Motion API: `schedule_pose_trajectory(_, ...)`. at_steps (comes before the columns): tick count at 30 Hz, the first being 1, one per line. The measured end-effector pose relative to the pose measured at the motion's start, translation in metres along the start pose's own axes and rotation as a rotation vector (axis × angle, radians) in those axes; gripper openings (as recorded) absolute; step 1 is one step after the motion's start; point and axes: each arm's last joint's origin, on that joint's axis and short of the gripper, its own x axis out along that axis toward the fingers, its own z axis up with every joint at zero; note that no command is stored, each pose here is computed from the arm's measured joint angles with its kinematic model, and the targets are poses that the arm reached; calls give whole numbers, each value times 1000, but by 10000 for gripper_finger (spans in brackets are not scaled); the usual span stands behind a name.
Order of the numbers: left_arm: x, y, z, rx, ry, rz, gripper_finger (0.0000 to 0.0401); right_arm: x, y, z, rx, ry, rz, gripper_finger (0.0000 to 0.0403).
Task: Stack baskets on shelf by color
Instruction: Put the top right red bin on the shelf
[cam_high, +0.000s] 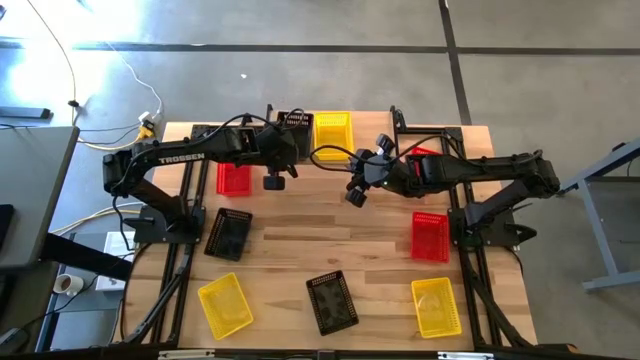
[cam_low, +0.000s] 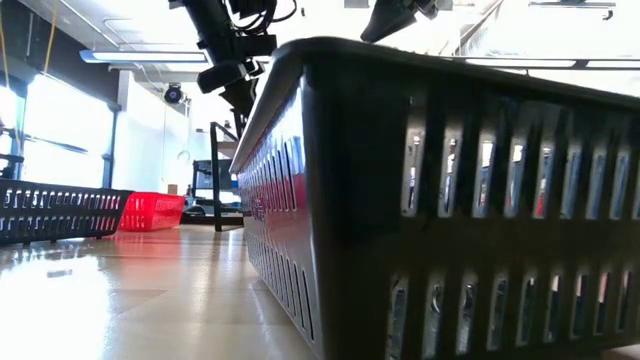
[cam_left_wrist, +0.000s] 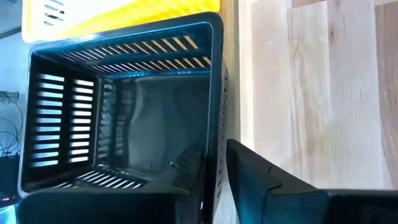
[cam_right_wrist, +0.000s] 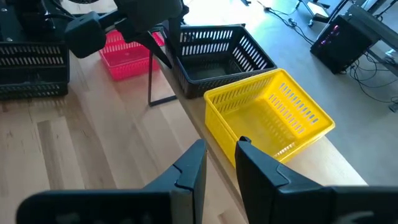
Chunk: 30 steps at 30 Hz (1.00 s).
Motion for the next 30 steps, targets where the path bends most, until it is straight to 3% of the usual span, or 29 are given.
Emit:
schedule_pose_trajectory(9,-2,1,0,-16,1,2,90,0,0,0,0,1,0,73)
schedule_pose_trajectory(18,-30,12,10,-28,-52,20,129,-1,-2,-8,1,73,-17,73)
schedule_pose_trajectory(30,-69,33,24,-114,-108,57,134,-32,-40,-31,97,262,-162,73)
